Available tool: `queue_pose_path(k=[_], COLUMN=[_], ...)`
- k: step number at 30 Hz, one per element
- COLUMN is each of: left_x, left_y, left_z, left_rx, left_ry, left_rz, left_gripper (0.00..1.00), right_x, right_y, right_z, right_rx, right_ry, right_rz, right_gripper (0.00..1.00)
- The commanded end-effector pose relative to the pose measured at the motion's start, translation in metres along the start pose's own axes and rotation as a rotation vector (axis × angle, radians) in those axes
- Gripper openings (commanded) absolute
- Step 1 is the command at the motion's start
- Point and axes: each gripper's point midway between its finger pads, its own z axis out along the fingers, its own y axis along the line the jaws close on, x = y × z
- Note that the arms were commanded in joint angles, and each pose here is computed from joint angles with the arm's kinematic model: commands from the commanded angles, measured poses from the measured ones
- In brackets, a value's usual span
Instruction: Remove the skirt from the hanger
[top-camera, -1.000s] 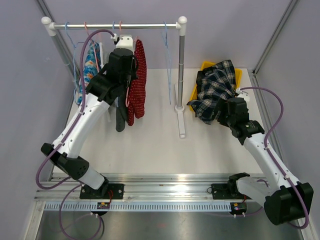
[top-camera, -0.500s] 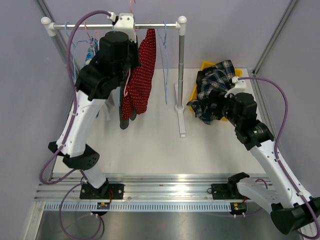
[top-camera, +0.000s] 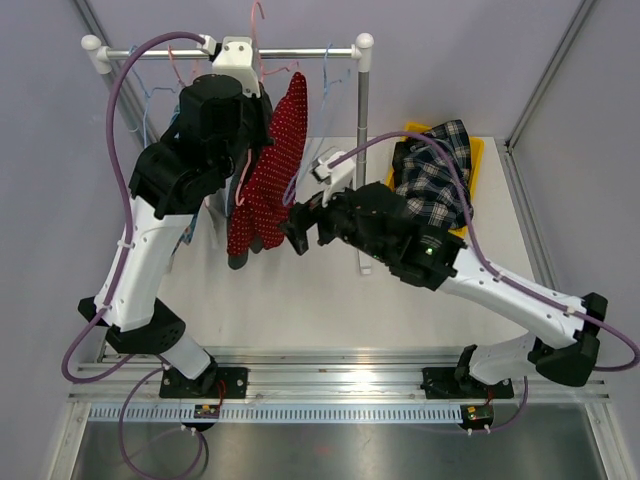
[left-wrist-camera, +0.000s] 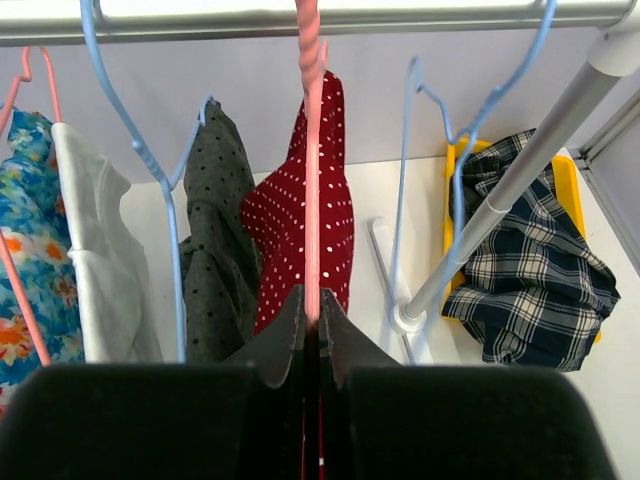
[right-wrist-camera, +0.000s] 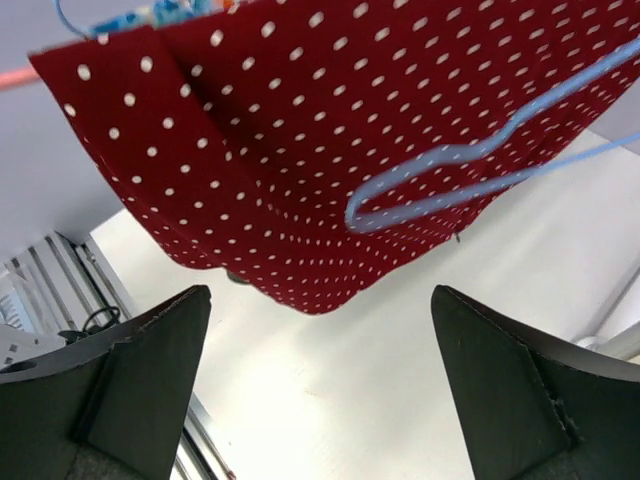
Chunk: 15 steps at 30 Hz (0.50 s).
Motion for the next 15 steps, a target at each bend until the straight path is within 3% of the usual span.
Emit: queue_pose_path(k=[1, 7, 15], left_x=[-0.031, -0.032, -0.028], left_y=[0.001, 0.005, 0.007], left_z=[-0.019, -0.03, -0.039], left_rx=[0.028, 0.04, 0.054], left_ry=[-0.105, -0.115, -0.117], left_rz=[-0.068, -0.086, -0.101], left_gripper=[0.0, 0.0, 0.0], right_x=[-0.006, 0.02, 0.011], right_y=[0.019, 0.027, 0.033], right_z=[0.017, 0.052, 0.074], right_rx=[0.036, 0.048, 0.063], right_ry=[-0.029, -0.018, -0.052], right_rz=[-0.042, 0.003, 0.025], right_gripper=[0.99, 0.99, 0.99])
